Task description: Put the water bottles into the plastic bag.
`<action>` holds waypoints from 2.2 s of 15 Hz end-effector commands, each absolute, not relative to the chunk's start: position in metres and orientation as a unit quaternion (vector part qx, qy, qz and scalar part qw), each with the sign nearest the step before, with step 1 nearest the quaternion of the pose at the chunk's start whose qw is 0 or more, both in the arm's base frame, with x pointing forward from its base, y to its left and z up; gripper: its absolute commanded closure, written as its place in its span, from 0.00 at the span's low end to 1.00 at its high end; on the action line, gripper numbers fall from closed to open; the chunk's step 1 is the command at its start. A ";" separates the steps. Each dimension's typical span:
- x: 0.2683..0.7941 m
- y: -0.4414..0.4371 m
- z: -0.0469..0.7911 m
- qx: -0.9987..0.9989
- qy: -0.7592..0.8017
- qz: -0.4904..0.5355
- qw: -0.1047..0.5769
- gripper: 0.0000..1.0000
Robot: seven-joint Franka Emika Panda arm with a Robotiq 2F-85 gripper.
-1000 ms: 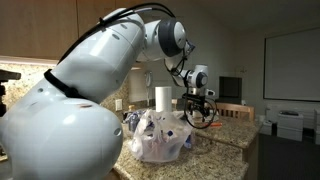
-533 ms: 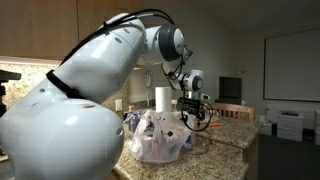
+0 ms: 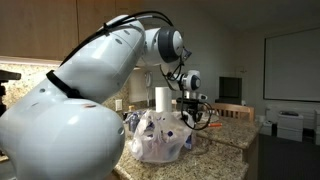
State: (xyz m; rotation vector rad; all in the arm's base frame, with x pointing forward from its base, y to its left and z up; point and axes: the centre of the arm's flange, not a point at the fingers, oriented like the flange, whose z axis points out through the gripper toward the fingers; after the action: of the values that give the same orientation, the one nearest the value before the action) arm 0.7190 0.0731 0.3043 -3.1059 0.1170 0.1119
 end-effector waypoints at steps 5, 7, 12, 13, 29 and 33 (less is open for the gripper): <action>0.723 0.074 0.306 -0.999 0.015 0.045 -0.010 0.88; 0.718 0.072 0.311 -0.999 0.015 0.044 -0.012 0.88; 0.690 0.065 0.363 -1.000 -0.009 0.024 0.004 0.86; 0.684 0.059 0.387 -1.000 -0.013 0.019 0.008 0.86; 0.590 -0.027 0.563 -0.972 0.009 0.214 0.095 0.87; 0.612 0.012 0.524 -0.945 -0.031 0.292 0.140 0.87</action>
State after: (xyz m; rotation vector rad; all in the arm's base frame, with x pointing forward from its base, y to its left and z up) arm 0.5902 -0.0120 0.5456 -2.8377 -0.0237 0.6979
